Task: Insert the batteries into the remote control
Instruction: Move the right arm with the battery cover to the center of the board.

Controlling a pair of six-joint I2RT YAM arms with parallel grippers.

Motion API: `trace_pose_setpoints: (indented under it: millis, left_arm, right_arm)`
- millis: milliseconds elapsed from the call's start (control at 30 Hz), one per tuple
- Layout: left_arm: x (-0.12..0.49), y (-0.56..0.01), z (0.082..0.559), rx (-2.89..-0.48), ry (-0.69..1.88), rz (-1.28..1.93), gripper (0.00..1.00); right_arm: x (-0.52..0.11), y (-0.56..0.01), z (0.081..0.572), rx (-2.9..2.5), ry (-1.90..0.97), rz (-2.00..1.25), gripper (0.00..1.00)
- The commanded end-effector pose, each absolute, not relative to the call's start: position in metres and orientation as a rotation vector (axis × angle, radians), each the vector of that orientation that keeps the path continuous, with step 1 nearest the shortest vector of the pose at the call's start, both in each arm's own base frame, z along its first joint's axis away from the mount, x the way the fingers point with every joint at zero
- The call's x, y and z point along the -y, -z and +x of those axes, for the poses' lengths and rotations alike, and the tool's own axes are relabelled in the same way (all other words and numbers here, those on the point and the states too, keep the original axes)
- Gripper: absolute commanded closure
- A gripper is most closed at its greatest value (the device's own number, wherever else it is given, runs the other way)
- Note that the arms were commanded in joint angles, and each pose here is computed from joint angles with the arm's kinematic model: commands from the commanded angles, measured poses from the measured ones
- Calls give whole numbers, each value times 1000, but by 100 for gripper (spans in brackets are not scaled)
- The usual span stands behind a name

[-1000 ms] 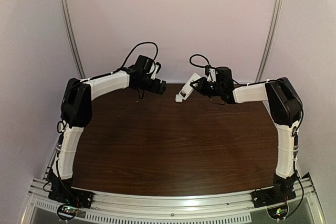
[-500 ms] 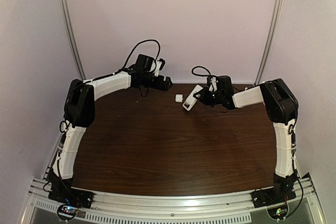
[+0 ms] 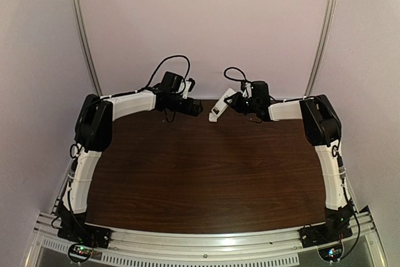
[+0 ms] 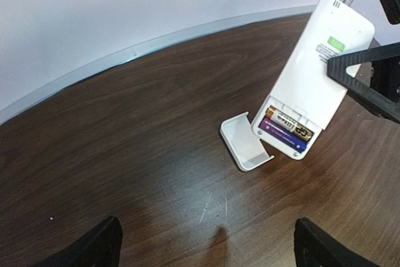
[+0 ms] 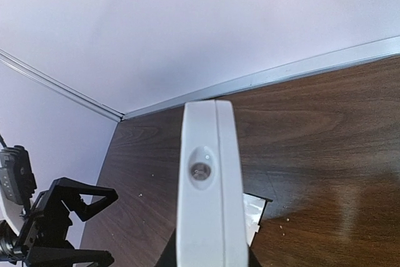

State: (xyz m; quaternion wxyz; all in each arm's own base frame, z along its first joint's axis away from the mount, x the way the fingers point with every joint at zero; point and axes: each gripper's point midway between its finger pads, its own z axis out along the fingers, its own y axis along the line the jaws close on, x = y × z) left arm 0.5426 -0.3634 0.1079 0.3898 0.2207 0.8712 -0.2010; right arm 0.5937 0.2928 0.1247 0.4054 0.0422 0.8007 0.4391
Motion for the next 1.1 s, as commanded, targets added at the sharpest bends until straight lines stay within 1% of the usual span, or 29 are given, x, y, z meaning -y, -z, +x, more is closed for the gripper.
trace_pose_setpoints:
  millis: [0,333,633,833,1067]
  left_arm:
    - [360,-153,547,-2112,513,541,3]
    - [357,-164,546,-2099,500,535,3]
    - [352,-168,544,-2097,477,536,3]
    - [341,-170,538,-2116,440,518,3]
    - [326,-172,518,-2147,440,482,3]
  right_arm:
    - [-291,-126,609,-2001,-1072,95,100]
    - [-293,-100,622,-2067,-1002,83,100]
    - [-311,-84,609,-2110,-1025,15,100]
    - [-326,-78,584,-2150,-1074,-19,100]
    - [-341,-86,536,-2163,-1164,-69,100]
